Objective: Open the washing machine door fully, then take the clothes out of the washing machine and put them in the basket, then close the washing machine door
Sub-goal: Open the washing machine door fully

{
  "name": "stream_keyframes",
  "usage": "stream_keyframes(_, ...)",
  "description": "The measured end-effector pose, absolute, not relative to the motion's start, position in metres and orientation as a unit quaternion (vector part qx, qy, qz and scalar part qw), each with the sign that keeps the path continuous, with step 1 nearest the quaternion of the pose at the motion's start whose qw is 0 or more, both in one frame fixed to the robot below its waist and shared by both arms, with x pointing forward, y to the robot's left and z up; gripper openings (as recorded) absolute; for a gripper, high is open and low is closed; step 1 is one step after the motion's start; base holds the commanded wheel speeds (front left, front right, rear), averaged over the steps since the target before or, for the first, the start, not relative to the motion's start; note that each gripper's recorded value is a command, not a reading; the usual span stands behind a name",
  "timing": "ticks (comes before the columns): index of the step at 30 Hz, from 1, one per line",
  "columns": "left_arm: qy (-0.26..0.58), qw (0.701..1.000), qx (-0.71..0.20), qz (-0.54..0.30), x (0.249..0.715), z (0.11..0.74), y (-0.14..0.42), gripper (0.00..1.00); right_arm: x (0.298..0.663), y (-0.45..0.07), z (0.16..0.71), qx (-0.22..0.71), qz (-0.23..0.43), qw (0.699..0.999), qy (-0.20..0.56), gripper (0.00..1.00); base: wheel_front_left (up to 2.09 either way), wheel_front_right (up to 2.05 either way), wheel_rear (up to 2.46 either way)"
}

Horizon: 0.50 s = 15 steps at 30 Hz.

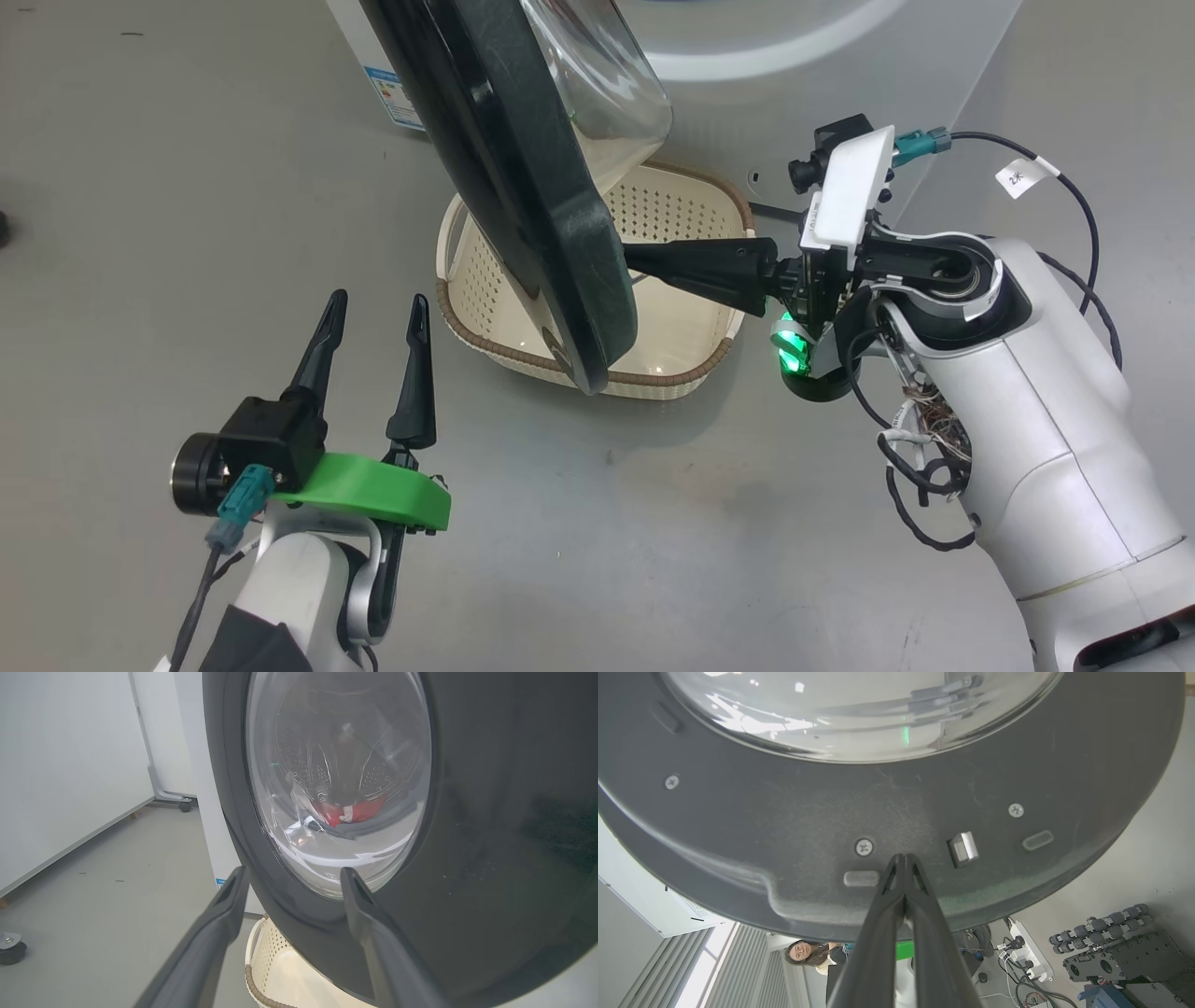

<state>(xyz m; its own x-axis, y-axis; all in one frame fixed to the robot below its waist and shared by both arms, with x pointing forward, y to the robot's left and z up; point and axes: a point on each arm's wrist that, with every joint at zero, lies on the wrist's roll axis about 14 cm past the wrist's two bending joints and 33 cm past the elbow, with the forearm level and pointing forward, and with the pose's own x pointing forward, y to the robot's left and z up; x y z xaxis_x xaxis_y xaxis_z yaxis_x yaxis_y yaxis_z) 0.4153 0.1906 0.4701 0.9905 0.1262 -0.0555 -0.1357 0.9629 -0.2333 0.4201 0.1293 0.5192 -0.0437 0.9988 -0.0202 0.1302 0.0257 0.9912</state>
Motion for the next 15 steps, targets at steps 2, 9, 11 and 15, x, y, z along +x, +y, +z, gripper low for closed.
stream_keyframes(2,0.019,0.99,-0.119,0.067,0.415,0.471,0.191,1.0,0.416,0.132,0.52,0.511,0.476,0.459,0.55,0.0,0.0,0.0,0.0)
stream_keyframes(9,0.018,0.991,-0.119,0.066,0.414,0.472,0.191,1.0,0.403,0.14,0.522,0.505,0.483,0.454,0.553,0.0,0.0,0.0,0.0)
stream_keyframes(11,0.017,0.991,-0.119,0.066,0.414,0.473,0.191,1.0,0.4,0.142,0.523,0.502,0.485,0.454,0.554,0.0,0.0,0.0,0.0)
stream_keyframes(15,0.015,0.991,-0.119,0.068,0.413,0.474,0.192,1.0,0.402,0.143,0.525,0.506,0.48,0.463,0.547,0.0,0.0,0.0,0.0)
